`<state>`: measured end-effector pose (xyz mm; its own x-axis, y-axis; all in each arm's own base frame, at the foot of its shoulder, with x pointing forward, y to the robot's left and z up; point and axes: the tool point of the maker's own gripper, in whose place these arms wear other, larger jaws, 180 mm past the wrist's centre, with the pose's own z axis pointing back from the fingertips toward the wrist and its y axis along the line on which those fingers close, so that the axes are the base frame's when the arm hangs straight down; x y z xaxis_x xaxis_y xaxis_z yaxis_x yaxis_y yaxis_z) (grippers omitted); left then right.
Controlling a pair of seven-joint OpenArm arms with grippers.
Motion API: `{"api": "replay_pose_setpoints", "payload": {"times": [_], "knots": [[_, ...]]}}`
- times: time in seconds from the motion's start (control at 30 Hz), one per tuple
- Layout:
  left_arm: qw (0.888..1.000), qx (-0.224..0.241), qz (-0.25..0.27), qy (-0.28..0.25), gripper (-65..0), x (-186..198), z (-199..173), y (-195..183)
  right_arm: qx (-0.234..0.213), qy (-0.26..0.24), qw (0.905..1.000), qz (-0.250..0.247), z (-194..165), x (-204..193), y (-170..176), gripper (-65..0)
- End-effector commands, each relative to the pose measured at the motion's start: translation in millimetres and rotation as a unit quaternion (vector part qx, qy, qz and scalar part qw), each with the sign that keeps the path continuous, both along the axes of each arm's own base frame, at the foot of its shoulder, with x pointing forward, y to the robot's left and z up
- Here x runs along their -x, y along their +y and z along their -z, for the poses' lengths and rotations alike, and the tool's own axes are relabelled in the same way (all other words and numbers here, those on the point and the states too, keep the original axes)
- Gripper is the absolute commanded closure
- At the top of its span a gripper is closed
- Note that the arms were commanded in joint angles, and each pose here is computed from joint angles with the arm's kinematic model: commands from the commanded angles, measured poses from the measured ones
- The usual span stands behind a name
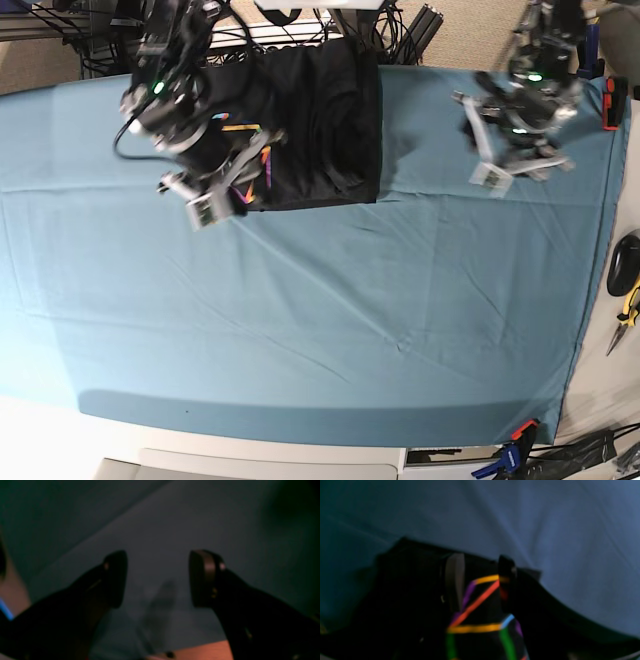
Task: Fold the T-shirt properly
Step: 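Release the folded end and raise the right gripper away, then move the left gripper to the bundle's edge and grasp it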
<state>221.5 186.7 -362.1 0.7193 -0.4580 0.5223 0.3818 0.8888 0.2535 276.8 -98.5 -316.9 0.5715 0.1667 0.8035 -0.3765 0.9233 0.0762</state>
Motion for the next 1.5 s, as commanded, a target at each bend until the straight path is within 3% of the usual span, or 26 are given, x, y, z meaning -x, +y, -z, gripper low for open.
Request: {"api": "replay_pose_setpoints", "payload": {"times": [0.0, 0.13, 0.3, 0.47, 0.67, 1.03, 1.3, 1.4, 1.47], "knots": [[1.0, 0.015, -0.006, -0.013, -37.3, -2, -8, 4, -0.019, -0.016, 0.9996, 0.012, -7, -12, -6, -23.2], [0.997, 0.07, -0.024, -0.009, -37.3, 6, -13, 11, -0.111, 0.038, 0.9924, 0.036, 13, -30, -22, -28.3], [0.997, 0.077, -0.03, -0.007, -37.3, 9, -13, 12, -0.166, 0.084, 0.9811, 0.054, 32, -40, -41, -29.8], [0.991, 0.127, -0.038, -0.006, -37.3, 12, -9, -10, -0.183, 0.132, 0.973, 0.049, 52, -35, -48, -32.2], [0.979, 0.201, -0.025, 0.004, -37.3, 19, -10, -40, -0.189, 0.154, 0.9688, 0.045, 60, -29, -48, -32.1], [0.963, 0.263, -0.003, 0.061, -37.3, 53, -3, -64, -0.198, 0.173, 0.9644, 0.033, 62, -21, -42, -31.9], [0.949, 0.305, 0.024, 0.08, -37.3, 64, -8, -81, -0.204, 0.178, 0.9624, 0.028, 63, -18, -37, -16.4], [0.936, 0.336, 0.039, 0.099, -37.3, 78, -10, -92, -0.204, 0.177, 0.9625, 0.027, 63, -18, -37, -6.8], [0.926, 0.359, 0.048, 0.108, -37.3, 86, -14, -101, -0.204, 0.177, 0.9625, 0.028, 63, -19, -38, -4.4]]}}
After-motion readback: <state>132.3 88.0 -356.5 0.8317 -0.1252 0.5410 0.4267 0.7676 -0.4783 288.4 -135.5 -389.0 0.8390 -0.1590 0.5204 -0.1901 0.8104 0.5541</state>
